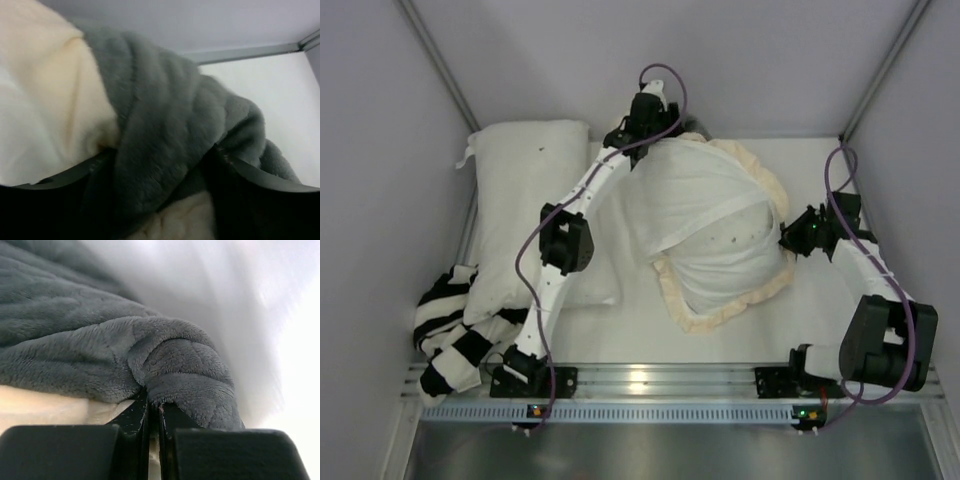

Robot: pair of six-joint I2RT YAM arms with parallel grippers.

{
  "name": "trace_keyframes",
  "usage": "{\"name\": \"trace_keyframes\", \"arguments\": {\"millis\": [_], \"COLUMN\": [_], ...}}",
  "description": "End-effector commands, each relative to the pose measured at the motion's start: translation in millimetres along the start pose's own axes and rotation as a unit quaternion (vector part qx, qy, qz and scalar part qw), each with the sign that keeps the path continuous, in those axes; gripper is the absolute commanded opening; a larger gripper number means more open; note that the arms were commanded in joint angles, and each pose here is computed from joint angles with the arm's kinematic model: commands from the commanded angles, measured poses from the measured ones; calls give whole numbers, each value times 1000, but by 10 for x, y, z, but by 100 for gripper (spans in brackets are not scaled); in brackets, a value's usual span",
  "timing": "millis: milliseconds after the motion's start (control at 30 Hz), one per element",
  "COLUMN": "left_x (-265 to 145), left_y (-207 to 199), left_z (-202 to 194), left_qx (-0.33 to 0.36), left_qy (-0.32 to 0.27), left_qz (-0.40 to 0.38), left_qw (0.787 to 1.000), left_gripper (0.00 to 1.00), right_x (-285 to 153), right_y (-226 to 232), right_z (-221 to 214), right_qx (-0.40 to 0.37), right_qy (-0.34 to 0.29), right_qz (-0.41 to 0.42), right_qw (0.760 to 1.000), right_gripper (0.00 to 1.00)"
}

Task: Remove the pillowcase from the pillow

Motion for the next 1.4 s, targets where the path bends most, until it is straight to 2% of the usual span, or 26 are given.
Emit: {"name": "trace_keyframes", "arguments": {"millis": [0, 33, 67, 100, 133, 167, 233, 267, 300, 367, 433, 533, 667, 733, 767, 867, 900, 1033, 1067, 1200, 1367], "left_x": [-450, -525, -766, -844, -989, -1269, -1589, -1860, -1992, -2286, -2540, -2627, -2589, -2580, -2527, -2501, -2503, -2348, -2313, -2188, -2180], "left_y": [16, 10, -150, -156, -235, -352, -585, -669, -803, -813, -782, -636, -562, -615, -830, -977, -1086, -848, -802, -662, -751], "left_z": [-109, -68, 140, 76, 131, 226, 240, 286, 191, 234, 285, 261, 259, 97, -89, -592, -711, -1116, -1167, -1374, -1705], "left_qx": [30, 36, 47, 64, 85, 95, 120, 124, 137, 141, 133, 130, 156, 159, 157, 145, 130, 119, 119, 137, 133], "left_qy": [48, 39, 12, 1, -12, -30, -58, -73, -74, -99, -126, -134, -130, -92, -48, 38, 58, 91, 96, 123, 178], "left_qz": [60, 72, 67, 91, 95, 94, 101, 100, 93, 112, 142, 170, 186, 141, 54, -57, -98, -53, -45, -32, -113], "left_qw": [997, 996, 997, 994, 992, 991, 986, 984, 983, 979, 973, 968, 961, 973, 985, 987, 985, 987, 987, 982, 969], "left_gripper": [73, 80, 89, 96, 98, 99, 99, 99, 99, 99, 99, 99, 99, 99, 99, 98, 97, 95, 95, 97, 99], "right_x": [-15, -23, -32, -40, -44, -56, -84, -111, -136, -220, -325, -512, -1049, -1271, -1374, -1516, -1516, -1347, -1233, -1011, -694], "right_y": [-24, -30, -26, -46, -62, -75, -202, -218, -266, -258, -214, -119, 103, 258, 355, 623, 704, 831, 816, 747, 748], "right_z": [162, 181, 202, 220, 225, 257, 311, 371, 423, 498, 555, 592, 668, 568, 550, 315, 213, -104, -251, -544, -787], "right_qx": [-57, -65, -68, -70, -74, -78, -86, -92, -104, -114, -121, -128, -152, -160, -166, -190, -191, -165, -153, -136, -127], "right_qy": [-45, -48, -51, -55, -56, -62, -69, -78, -85, -93, -108, -127, -183, -185, -189, -177, -160, -116, -90, -63, -34], "right_qz": [-18, -21, -22, -26, -29, -36, -71, -79, -94, -110, -112, -113, -115, -85, -67, 22, 53, 126, 130, 106, 130], "right_qw": [997, 997, 996, 996, 995, 994, 991, 990, 986, 983, 980, 977, 964, 966, 965, 965, 967, 971, 975, 983, 983], "right_gripper": [0, 0, 2, 5, 10, 24, 44, 60, 66, 75, 79, 82, 85, 85, 85, 84, 83, 81, 81, 79, 79]}}
Point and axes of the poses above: each gripper's point midway between its finger pads, its own x axis out along the fingers, its own y axis along the line the jaws close on, z = x × y, the point moved 3 cm from there along -x, back along the fingers, and after that the axes turned 14 degrees about -x, right-handed, at the moved point
